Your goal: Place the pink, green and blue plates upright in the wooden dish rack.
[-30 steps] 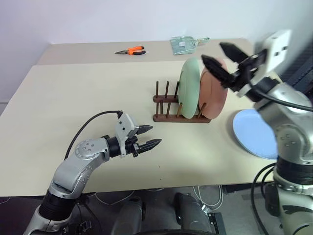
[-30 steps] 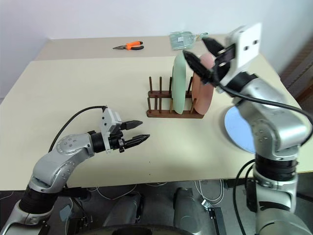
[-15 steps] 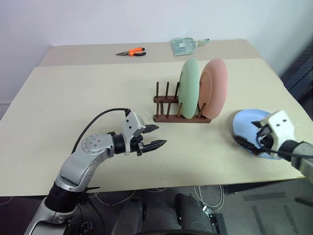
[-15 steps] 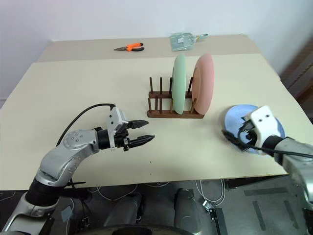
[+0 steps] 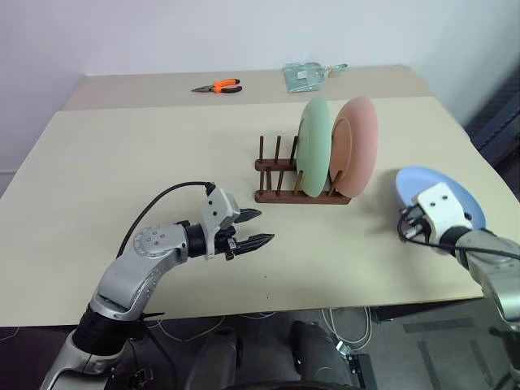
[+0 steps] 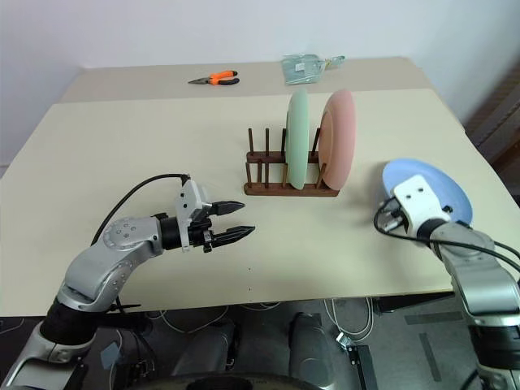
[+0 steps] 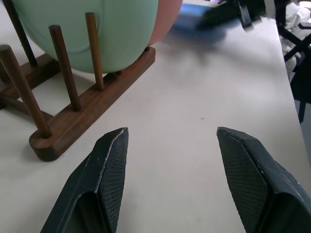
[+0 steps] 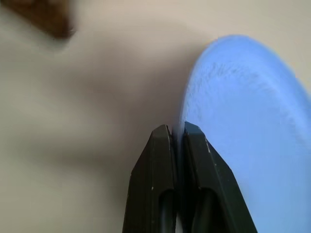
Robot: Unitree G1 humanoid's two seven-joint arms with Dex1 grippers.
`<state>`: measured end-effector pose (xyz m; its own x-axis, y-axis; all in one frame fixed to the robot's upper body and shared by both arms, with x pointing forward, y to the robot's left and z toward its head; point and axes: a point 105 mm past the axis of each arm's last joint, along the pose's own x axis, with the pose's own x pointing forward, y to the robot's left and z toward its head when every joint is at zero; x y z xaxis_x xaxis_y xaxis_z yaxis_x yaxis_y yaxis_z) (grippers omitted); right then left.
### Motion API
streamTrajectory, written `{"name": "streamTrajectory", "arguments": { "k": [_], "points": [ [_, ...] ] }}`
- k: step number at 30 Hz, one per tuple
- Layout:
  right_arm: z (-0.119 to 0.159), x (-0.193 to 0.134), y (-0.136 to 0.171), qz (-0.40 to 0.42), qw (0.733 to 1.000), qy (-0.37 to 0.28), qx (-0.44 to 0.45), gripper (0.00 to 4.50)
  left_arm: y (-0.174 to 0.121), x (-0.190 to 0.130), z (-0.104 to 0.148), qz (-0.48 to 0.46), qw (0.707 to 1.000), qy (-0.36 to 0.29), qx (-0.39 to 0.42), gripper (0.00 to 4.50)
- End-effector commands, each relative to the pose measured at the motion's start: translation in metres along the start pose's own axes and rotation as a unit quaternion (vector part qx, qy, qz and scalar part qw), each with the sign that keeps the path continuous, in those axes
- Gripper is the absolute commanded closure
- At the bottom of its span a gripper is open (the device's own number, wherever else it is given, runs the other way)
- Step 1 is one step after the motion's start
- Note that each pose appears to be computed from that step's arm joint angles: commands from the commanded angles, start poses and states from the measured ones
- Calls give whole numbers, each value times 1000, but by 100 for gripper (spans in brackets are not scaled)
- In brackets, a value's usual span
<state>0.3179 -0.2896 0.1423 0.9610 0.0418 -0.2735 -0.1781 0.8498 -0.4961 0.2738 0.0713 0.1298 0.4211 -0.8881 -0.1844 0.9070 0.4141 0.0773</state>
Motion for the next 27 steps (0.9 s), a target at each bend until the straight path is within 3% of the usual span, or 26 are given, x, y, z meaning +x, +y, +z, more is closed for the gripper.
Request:
{"name": "streamTrajectory", "arguments": {
  "k": [1,5,7,10,12,14,20,27],
  "points": [
    [68,-12,-46,-115,983,-139,-20,447,-4,0,7,-2,1000,-9,19,153],
    [181,-43,-53,-125,925,-359,4,447,-5,2,5,2,1000,-9,16,153],
    [224,-58,-37,-52,894,-442,55,447,-4,2,3,6,1000,-7,15,153],
    [255,-71,-6,71,860,-491,119,447,-2,0,0,14,1000,-3,12,153],
    [281,-86,32,215,803,-516,207,447,5,-5,-2,35,999,-2,9,153],
    [295,-84,58,296,764,-495,289,447,12,-10,-5,52,999,3,7,153],
    [299,-61,110,376,717,-382,445,447,22,-20,-8,74,997,10,14,153],
    [279,-35,132,354,728,-286,512,447,22,-22,-9,79,997,10,14,153]
  ]
}}
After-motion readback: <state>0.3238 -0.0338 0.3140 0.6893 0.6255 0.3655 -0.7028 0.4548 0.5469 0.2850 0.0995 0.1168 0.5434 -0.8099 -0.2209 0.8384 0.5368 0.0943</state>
